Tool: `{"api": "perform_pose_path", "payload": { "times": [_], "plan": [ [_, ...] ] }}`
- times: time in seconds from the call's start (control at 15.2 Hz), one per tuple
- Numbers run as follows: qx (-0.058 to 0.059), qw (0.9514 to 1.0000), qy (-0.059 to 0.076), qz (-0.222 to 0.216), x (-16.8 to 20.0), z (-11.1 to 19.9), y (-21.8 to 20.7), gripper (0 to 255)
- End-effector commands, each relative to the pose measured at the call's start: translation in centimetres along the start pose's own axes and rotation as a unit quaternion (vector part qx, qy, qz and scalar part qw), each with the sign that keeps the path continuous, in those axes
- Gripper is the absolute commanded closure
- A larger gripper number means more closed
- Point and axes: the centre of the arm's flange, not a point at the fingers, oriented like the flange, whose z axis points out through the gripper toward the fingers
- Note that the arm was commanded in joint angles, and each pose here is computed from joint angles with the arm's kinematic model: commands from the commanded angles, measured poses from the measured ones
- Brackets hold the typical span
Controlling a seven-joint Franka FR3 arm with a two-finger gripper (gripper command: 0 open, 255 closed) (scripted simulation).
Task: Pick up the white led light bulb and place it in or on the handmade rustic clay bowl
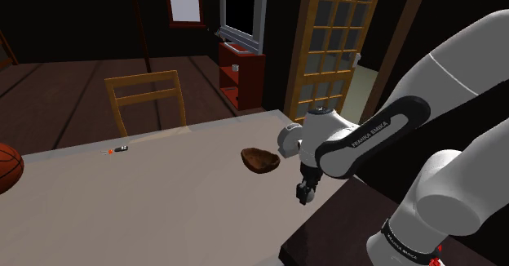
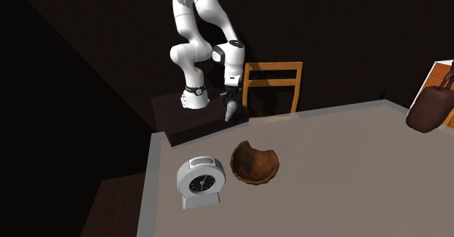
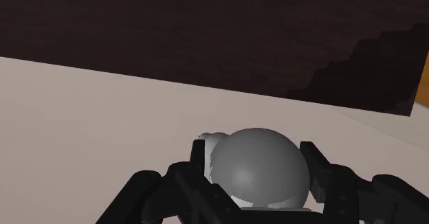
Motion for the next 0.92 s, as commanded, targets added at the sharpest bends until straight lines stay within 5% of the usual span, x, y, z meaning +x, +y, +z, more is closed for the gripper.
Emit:
{"api": "perform_pose_path", "payload": {
  "times": [0.0, 0.53, 0.86],
  "plan": [
    [0.000, 1.0000, -0.001, 0.000, -0.1, -1.0, 0.1, 255],
    [0.000, 1.0000, -0.001, 0.000, -0.5, -4.7, 0.1, 255],
    [0.000, 1.0000, -0.001, 0.000, 5.7, -5.6, 2.3, 255]
  ]
}}
